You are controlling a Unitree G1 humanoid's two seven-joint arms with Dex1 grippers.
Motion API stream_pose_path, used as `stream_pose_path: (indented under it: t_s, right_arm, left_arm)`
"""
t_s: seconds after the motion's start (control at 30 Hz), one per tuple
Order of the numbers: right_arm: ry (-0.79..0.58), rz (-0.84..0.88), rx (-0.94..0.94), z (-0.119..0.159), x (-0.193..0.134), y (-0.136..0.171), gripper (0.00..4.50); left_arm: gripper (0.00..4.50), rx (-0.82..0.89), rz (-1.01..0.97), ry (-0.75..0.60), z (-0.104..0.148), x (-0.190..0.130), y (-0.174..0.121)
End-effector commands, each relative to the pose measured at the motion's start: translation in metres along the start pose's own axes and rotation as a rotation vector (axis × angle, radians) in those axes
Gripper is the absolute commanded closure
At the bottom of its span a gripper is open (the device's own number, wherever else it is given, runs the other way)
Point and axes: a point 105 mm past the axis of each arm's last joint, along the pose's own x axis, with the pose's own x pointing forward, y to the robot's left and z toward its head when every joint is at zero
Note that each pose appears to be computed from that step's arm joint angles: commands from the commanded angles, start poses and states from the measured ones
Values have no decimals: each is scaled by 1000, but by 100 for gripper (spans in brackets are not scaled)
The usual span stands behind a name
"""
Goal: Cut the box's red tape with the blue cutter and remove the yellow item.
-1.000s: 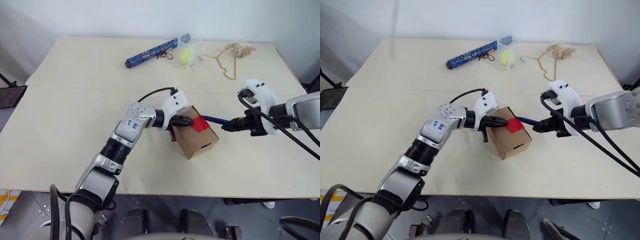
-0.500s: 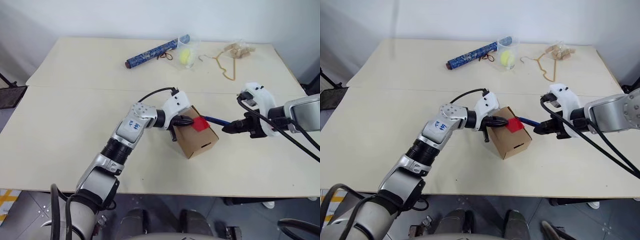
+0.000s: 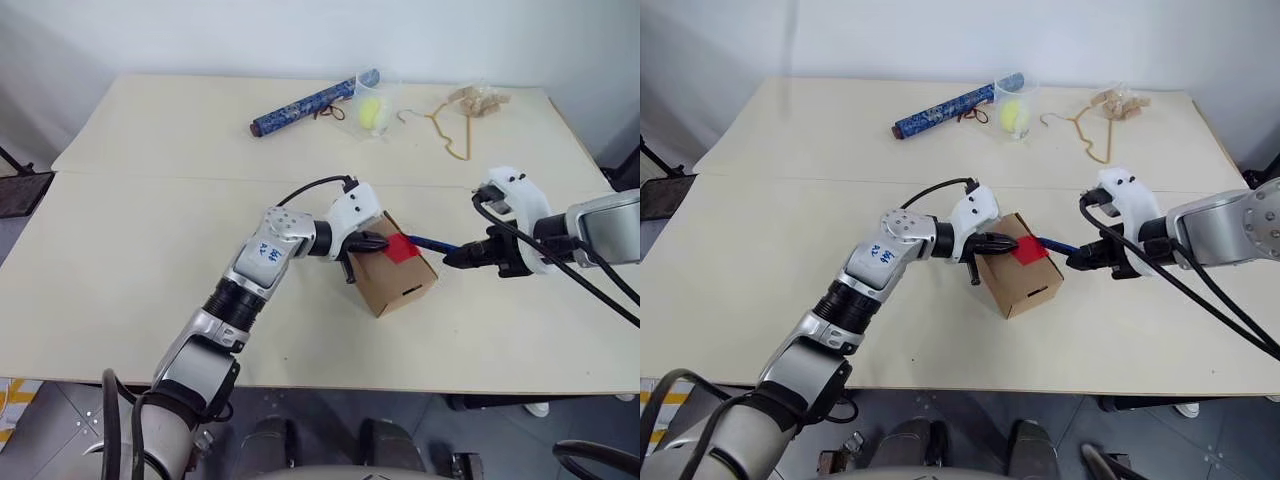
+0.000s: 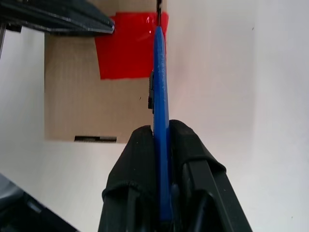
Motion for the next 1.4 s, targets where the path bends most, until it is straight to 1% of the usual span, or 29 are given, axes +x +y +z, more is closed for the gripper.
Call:
stream_pose_path:
  t_s: [0.03, 0.53, 0.7, 0.93, 1.2, 1.4]
  right_arm:
    - [6, 31, -26, 4, -4, 8, 432]
    - [135, 65, 14, -15, -9, 10, 432]
    - [147, 72, 33, -16, -10, 11, 432]
    - [195, 72, 44, -25, -10, 8, 432]
    - [208, 21, 45, -30, -9, -6, 432]
    - [151, 31, 20, -22, -5, -2, 432]
  left_arm:
    - [450, -39, 3, 55, -19, 2, -3]
    - [450, -62, 7, 54, -21, 3, -4]
    - [450, -66, 8, 51, -21, 4, -5]
    - [450, -69, 14, 46, -20, 4, -3]
    - [450, -69, 12, 48, -21, 2, -4]
    - [450, -64, 16, 47, -20, 2, -3]
